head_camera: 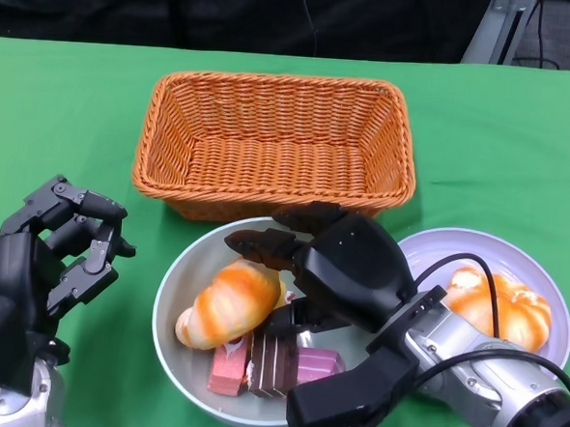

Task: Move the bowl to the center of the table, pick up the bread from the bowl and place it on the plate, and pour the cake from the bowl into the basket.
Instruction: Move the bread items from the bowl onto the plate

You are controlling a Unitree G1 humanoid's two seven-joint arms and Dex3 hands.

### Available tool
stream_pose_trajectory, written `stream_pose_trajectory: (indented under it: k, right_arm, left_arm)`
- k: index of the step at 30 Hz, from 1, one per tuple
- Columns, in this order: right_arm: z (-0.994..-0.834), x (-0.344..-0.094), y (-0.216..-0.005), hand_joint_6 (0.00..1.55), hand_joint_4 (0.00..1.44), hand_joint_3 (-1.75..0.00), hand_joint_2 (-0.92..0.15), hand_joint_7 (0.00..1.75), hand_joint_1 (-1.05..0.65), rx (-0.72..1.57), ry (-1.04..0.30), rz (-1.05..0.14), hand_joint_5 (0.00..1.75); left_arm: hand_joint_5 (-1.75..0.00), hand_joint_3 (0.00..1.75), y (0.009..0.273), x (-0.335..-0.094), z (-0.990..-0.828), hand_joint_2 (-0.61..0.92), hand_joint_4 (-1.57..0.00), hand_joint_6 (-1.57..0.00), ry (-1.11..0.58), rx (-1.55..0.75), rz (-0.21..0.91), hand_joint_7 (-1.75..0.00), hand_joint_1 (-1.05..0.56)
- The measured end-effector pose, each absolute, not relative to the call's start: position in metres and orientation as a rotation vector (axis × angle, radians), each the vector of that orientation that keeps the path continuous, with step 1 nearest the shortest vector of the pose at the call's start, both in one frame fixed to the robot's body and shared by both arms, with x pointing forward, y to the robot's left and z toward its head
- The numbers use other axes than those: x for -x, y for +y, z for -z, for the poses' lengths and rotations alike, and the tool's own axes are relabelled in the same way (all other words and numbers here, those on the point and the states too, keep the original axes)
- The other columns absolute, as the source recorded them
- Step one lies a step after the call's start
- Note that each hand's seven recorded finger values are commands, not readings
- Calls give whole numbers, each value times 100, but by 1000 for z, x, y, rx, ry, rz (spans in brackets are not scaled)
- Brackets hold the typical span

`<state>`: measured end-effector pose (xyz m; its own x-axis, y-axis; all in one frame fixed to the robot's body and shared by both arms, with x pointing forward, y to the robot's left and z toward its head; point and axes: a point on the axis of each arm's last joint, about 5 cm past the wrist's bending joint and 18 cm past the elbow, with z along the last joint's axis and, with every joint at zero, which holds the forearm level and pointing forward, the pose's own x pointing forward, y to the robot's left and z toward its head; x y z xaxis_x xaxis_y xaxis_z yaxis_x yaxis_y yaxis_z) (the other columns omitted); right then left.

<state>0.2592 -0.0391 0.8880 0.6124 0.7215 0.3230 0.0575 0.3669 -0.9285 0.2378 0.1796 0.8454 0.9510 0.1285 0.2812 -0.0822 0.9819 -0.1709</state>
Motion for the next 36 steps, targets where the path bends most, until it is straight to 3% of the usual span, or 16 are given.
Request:
stream_pose_trajectory:
  k: [4,6,10,11,12,14,18,31,36]
  right_arm:
    - [-883,-258,-37,73,88,0,-91,2,-52,1099,-859,-476,5]
    - [-880,-258,-37,91,104,0,-88,8,-37,1078,-881,-465,12]
    - [-874,-258,-38,107,113,0,-86,12,-29,1027,-926,-478,17]
    - [-873,-258,-39,111,114,0,-84,11,-31,1016,-933,-488,25]
    - [-873,-258,-39,115,106,0,-83,7,-31,1004,-942,-494,49]
    - [-872,-258,-39,118,93,0,-83,4,-32,983,-952,-505,74]
    - [-871,-259,-41,119,85,0,-84,2,-32,956,-956,-516,90]
    - [-870,-260,-43,118,80,-1,-87,1,-24,865,-987,-467,93]
    - [-882,-266,-44,119,76,-4,-92,2,-22,753,-1029,-392,102]
  left_arm:
    - [-155,73,180,-238,-845,75,-78,-78,-292,154,-113,-121,-12]
    - [-161,75,180,-238,-845,74,-75,-78,-294,150,-114,-125,-10]
    - [-163,77,181,-237,-844,72,-73,-78,-295,141,-119,-126,-10]
    - [-162,78,181,-237,-844,72,-75,-78,-293,142,-120,-126,-9]
    - [-160,78,181,-237,-844,72,-77,-78,-293,142,-120,-126,-9]
    - [-158,78,181,-237,-844,72,-78,-79,-293,144,-122,-125,-9]
    - [-156,78,182,-237,-844,73,-79,-79,-294,151,-128,-124,-7]
    - [-154,77,181,-237,-843,72,-79,-81,-288,149,-127,-124,-9]
    - [-151,78,181,-237,-843,72,-81,-81,-288,149,-127,-122,-9]
